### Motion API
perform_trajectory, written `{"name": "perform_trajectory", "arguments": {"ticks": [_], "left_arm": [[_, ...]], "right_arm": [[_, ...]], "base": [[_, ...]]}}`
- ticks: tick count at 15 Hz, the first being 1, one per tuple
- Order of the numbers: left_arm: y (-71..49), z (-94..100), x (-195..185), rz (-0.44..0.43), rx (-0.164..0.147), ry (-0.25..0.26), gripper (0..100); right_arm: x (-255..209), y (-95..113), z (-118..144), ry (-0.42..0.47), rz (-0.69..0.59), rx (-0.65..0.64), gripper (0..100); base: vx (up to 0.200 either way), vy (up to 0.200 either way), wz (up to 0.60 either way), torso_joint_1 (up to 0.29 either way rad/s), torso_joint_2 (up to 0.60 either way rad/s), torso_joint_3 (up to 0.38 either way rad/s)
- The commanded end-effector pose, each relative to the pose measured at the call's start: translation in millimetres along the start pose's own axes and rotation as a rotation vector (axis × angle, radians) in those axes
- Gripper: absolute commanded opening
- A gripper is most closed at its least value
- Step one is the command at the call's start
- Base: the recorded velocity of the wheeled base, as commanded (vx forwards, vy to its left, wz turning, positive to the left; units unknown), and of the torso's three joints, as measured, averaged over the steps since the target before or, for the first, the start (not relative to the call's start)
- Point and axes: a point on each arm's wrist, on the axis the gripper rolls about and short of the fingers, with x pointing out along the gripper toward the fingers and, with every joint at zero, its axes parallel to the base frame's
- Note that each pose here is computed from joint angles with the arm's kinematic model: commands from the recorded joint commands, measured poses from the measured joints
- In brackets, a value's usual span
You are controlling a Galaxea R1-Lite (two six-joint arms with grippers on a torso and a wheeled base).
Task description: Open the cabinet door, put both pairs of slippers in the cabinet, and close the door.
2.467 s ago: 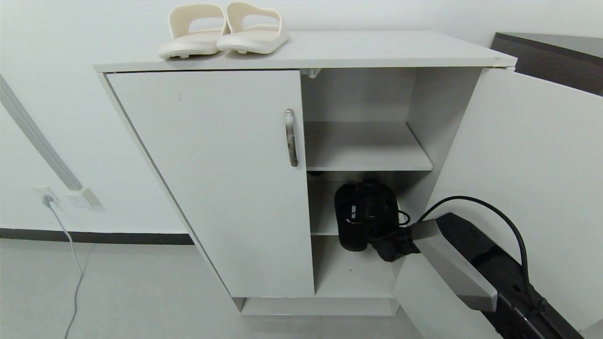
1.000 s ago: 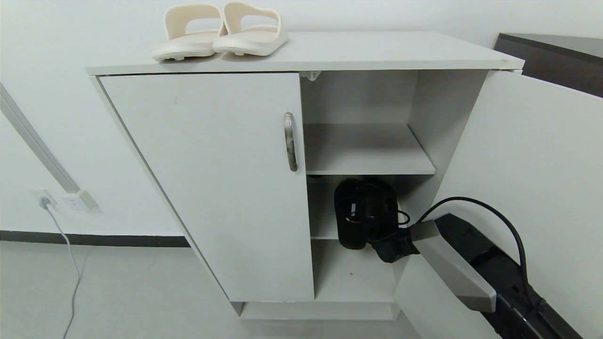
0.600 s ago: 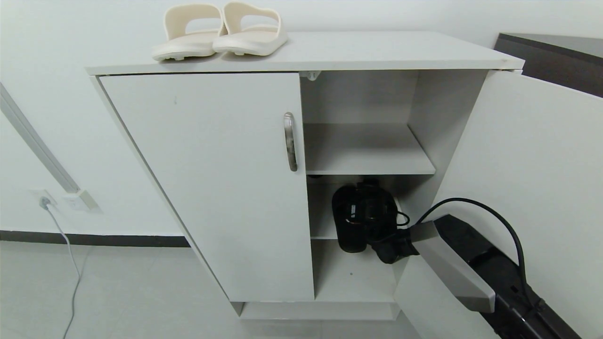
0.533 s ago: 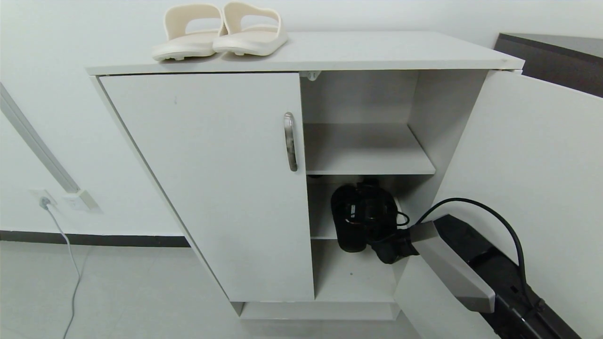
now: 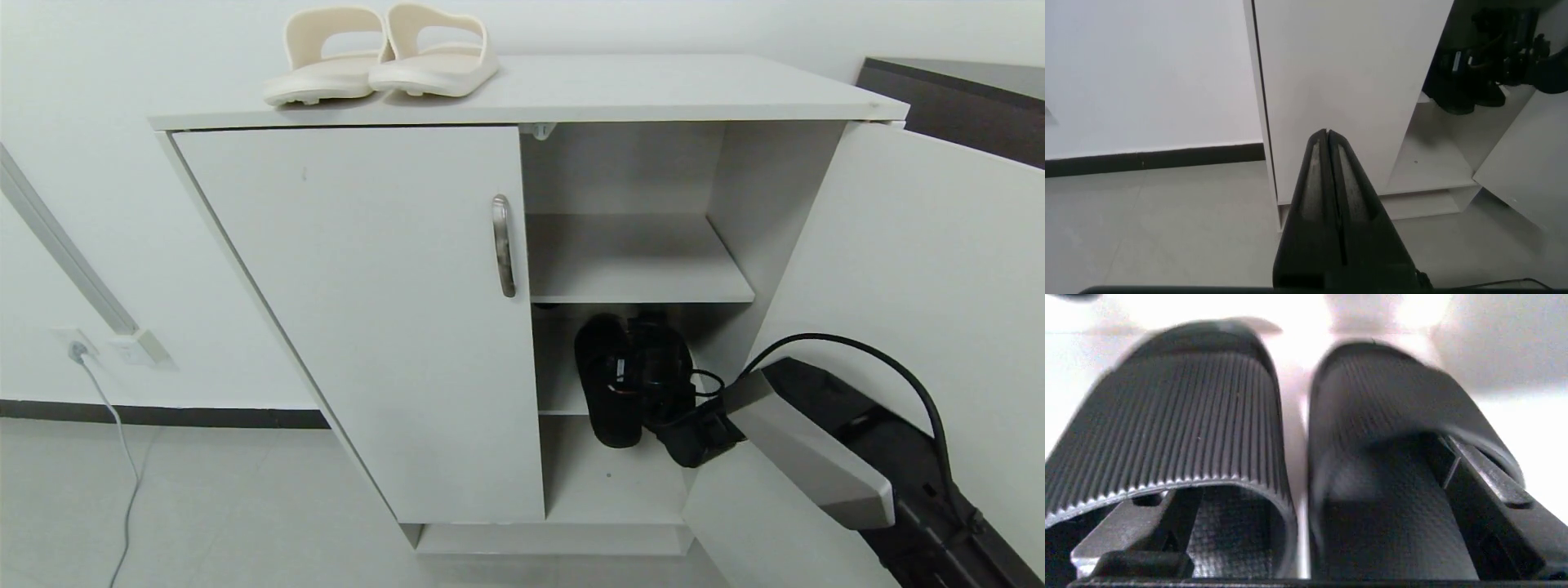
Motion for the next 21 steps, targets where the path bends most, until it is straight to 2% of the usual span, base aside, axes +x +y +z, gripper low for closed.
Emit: {"name": "perform_trajectory", "arguments": {"ticks": [1, 11, 21], "left_arm": [[0.0, 0.1, 0.1, 0.000, 0.000, 0.001, 0], [0.0, 0.1, 0.1, 0.000, 0.000, 0.001, 0], [0.0, 0.1, 0.1, 0.000, 0.000, 0.001, 0]], "right_arm": [[-17.3, -6.5, 14.8, -0.003, 0.005, 0.000, 100], [10.8, 13.4, 14.4, -0.021, 0.016, -0.006, 100], [14.2, 14.0, -2.2, 0.003, 0.014, -0.025, 100]], "base": [[0.000, 0.000, 0.00, 0.000, 0.00, 0.000], [0.000, 0.000, 0.00, 0.000, 0.00, 0.000], [0.000, 0.000, 0.00, 0.000, 0.00, 0.000]]}}
